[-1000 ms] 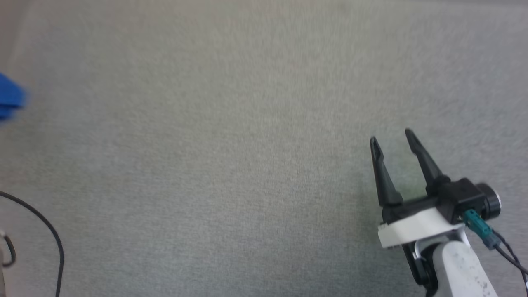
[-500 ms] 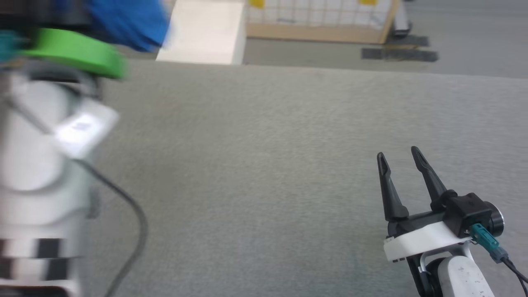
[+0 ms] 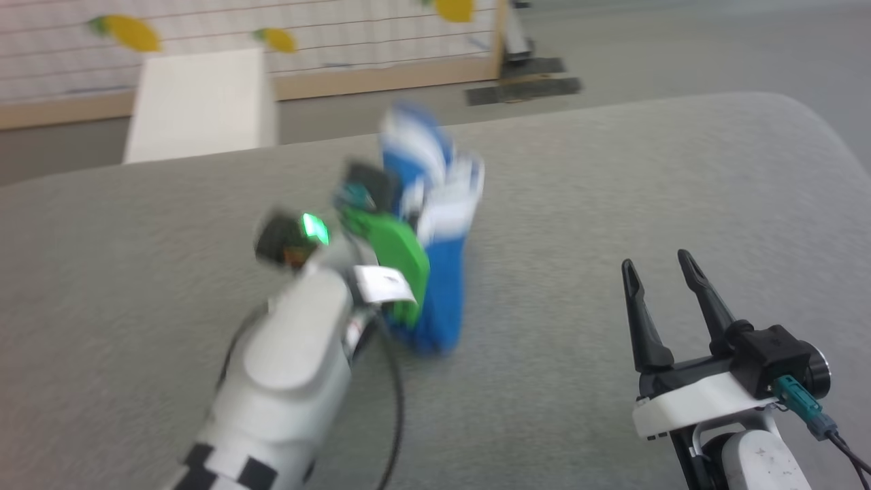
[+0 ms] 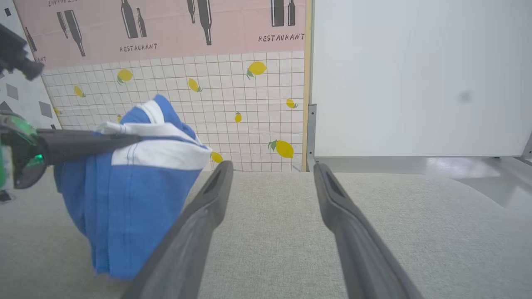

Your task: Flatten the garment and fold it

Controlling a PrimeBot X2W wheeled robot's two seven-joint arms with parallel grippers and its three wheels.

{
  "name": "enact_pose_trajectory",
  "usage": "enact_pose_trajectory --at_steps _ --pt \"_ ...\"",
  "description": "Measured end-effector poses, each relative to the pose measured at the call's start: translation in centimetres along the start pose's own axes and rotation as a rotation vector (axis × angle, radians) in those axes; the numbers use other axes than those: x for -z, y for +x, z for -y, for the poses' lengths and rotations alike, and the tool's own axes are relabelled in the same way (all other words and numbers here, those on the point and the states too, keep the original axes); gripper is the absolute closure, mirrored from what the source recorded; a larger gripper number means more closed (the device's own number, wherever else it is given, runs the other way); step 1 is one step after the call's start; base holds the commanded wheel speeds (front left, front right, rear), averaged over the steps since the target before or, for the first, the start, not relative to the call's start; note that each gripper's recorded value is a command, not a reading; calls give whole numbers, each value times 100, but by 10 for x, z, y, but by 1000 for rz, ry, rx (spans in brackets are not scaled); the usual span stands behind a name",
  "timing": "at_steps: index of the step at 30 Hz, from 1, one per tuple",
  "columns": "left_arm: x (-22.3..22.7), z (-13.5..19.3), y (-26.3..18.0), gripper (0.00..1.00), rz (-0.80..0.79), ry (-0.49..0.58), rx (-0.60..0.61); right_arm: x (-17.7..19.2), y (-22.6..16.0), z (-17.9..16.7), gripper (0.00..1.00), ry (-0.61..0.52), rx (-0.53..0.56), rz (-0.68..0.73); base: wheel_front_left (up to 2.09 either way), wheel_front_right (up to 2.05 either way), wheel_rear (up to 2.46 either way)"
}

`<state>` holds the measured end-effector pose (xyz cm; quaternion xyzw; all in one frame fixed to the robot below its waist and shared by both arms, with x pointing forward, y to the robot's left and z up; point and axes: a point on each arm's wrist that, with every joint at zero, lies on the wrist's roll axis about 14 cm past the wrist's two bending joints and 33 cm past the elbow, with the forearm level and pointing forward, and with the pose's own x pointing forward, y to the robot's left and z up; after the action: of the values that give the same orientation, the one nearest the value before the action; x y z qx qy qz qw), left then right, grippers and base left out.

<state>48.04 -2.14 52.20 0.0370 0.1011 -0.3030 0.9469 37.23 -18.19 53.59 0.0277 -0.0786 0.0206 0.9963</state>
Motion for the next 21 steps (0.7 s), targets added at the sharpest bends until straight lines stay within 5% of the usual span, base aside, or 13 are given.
enact_pose_trajectory --at_steps 10,11,12,17,21 --pt "133 60 -15 100 -624 -33 166 -2 -29 32 0 -19 109 -17 0 0 0" --pt "132 61 -15 56 -627 -39 170 -3 -29 33 0 -16 112 -15 0 0 0" --pt "128 63 -13 0 -611 -37 174 -3 -29 33 0 -12 113 -13 0 0 0" --pt "92 58 0 0 -369 -101 136 -2 -25 28 0 -2 96 -12 0 0 0" --pt "16 28 6 0 39 -146 33 -1 -19 24 0 2 80 -9 0 0 0"
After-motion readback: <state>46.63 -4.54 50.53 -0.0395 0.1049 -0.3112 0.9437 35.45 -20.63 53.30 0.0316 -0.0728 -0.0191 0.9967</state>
